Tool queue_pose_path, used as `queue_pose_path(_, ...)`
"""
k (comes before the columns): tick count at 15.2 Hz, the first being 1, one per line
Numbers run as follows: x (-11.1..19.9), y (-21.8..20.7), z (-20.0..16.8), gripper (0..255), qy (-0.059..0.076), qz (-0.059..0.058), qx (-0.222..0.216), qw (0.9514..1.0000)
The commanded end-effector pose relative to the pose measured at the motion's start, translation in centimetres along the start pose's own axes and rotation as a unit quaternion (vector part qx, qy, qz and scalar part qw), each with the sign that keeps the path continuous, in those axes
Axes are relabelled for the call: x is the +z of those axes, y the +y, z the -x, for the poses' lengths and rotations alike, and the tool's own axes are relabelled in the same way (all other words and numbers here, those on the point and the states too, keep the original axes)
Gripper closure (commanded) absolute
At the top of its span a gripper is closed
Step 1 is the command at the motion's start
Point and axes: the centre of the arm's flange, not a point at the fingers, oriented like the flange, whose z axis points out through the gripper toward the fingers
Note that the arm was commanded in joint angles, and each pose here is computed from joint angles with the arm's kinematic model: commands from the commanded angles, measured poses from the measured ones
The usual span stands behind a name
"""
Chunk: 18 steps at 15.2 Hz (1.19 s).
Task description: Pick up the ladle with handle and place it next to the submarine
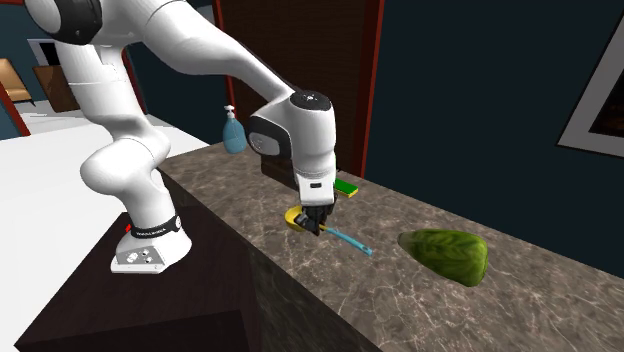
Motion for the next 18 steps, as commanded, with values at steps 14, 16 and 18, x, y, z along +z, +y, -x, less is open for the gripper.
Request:
queue_pose_path(14,1.0,-5.8,14.8,255,0.0,0.0,0.0,1.0)
queue_pose_path(16,1.4,-6.7,17.3,255,0.0,0.0,0.0,1.0)
queue_pose_path(18,1.7,-7.6,19.7,255,0.0,0.0,0.0,1.0)
